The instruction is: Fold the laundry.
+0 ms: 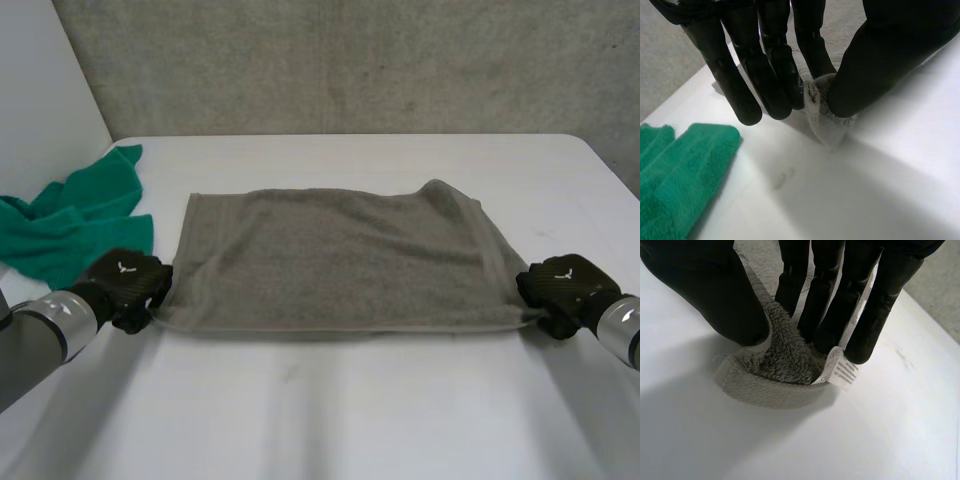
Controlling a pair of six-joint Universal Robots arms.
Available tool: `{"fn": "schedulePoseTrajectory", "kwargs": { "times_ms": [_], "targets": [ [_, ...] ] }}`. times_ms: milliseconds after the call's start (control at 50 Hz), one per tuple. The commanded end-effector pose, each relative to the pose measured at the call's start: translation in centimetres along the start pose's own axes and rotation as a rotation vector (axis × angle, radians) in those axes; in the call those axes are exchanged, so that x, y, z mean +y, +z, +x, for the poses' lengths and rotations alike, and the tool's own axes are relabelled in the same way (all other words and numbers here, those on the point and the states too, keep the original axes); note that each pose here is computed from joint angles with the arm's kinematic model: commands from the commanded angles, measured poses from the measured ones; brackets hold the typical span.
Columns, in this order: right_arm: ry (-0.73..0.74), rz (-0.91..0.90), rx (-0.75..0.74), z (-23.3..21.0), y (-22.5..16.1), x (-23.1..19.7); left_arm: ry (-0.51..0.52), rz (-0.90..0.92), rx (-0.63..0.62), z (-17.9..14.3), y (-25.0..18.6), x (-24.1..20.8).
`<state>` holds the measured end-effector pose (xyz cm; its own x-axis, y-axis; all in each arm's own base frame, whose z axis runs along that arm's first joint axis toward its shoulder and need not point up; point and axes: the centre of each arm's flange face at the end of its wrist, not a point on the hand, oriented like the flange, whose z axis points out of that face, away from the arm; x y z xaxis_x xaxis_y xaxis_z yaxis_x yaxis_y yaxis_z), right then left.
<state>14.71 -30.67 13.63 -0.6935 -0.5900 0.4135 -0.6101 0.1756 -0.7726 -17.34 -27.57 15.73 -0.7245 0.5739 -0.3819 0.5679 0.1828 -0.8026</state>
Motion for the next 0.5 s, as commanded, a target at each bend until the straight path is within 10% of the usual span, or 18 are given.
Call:
{"fn": "schedulePoseTrajectory", "kwargs": {
  "times_ms": [20, 280, 500],
  "targets": [
    [0.068, -0.128, -0.13, 0.5, -3.3, -2.6, -0.022, -0.121, 0.013, 0.5, -3.0, -0.1],
    [-0.108, -0.397, -0.366, -0.5, -8.2, -2.5, 0.124, -0.322, 0.108, 3.3, -8.5, 0.8],
    [-0.066, -0.252, -0.129, 1.9, -5.1, -3.0, 0.173, -0.193, -0.026, 0.6, -5.0, -0.8]
  ]
}}
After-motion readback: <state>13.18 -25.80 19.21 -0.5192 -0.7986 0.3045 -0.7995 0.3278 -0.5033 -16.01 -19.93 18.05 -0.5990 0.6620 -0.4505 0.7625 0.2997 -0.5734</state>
